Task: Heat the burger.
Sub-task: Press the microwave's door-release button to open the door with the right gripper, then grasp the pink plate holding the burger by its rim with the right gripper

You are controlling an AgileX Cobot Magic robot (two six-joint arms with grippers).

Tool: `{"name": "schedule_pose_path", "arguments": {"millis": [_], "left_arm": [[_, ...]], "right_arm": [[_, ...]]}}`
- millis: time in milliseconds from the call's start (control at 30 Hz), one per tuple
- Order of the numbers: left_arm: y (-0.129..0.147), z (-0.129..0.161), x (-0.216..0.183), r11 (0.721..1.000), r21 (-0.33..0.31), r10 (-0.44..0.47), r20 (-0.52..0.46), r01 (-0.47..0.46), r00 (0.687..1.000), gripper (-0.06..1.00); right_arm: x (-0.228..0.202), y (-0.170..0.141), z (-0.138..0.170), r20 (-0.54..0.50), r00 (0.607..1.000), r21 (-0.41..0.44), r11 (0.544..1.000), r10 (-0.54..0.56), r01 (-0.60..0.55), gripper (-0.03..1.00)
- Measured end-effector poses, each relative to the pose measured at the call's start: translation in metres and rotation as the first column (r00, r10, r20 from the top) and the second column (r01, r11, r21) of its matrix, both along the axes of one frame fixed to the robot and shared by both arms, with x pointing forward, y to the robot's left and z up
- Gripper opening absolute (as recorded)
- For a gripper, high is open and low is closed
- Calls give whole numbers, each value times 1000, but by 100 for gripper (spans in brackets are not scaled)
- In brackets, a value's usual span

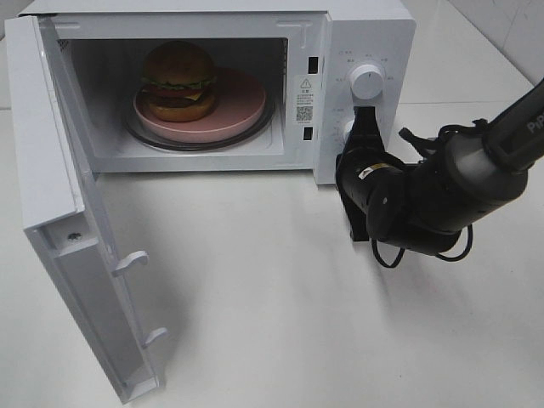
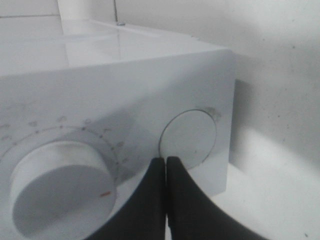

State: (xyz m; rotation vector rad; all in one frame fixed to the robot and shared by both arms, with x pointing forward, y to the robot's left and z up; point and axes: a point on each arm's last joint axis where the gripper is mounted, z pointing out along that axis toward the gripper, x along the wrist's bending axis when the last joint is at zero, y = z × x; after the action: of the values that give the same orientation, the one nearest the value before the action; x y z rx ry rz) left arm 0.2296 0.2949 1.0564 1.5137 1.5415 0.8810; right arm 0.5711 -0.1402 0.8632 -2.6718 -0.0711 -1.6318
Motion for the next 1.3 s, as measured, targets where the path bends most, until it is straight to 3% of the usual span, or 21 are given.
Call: {"name": "schedule_pose_path", "arguments": {"millis": [400,567,633,667,700,733,767,800,833,867,900,933,967,1000,1033,1067,1100,1167,1200,1267,1300], "left_arm": [[0,0,0,1000,0,0,0,0,1000,99],[0,0,0,1000,0,0,0,0,1000,99],[0,0,0,1000,0,0,0,0,1000,99],[0,0,0,1000,0,0,0,0,1000,99],[0,0,0,1000,0,0,0,0,1000,99],[0,0,0,1000,0,0,0,0,1000,99],[0,0,0,1000,0,0,0,0,1000,99],[0,0,0,1000,0,0,0,0,1000,99],[0,0,0,1000,0,0,0,0,1000,99],[0,0,0,1000,0,0,0,0,1000,99],[0,0,0,1000,0,0,0,0,1000,99],[0,0,0,1000,0,0,0,0,1000,99],[0,0,0,1000,0,0,0,0,1000,99],[0,0,0,1000,0,0,0,0,1000,99],[0,0,0,1000,0,0,0,0,1000,99],[0,0,0,1000,0,0,0,0,1000,99],[0,0,0,1000,0,0,0,0,1000,99],[0,0,0,1000,0,0,0,0,1000,99],[0,0,0,1000,0,0,0,0,1000,99],[0,0,0,1000,0,0,0,0,1000,99],[0,0,0,1000,0,0,0,0,1000,99]], "right_arm": [[-27,-8,17,-69,990,-78,989,124,-129,3],[-35,-2,31,-131,948,-181,933,291,-311,3],[-41,0,38,-184,904,-259,868,387,-424,3],[-41,0,38,-184,904,-259,868,387,-424,3],[-45,1,44,-223,864,-318,804,452,-503,3],[-45,1,44,-223,864,-318,804,452,-503,3],[-47,1,47,-246,839,-345,766,485,-543,3],[-53,2,51,-298,785,-382,686,543,-619,3],[-53,2,51,-298,785,-382,686,543,-619,3],[-59,3,56,-349,722,-415,593,597,-690,3],[-59,3,56,-349,722,-415,593,597,-690,3],[-64,3,60,-391,663,-433,508,638,-744,3],[-66,3,61,-408,636,-439,470,654,-765,3],[-66,3,61,-408,636,-439,470,654,-765,3],[-71,3,65,-447,570,-457,372,689,-808,3],[-74,3,67,-464,537,-470,319,704,-823,3],[-74,3,67,-464,537,-470,319,704,-823,3],[-82,2,75,-525,424,-506,130,738,-853,3],[-82,2,75,-525,424,-506,130,738,-853,3],[-84,1,78,-539,398,-514,84,742,-854,3],[-88,-1,84,-569,350,-526,-3,744,-850,3]]}}
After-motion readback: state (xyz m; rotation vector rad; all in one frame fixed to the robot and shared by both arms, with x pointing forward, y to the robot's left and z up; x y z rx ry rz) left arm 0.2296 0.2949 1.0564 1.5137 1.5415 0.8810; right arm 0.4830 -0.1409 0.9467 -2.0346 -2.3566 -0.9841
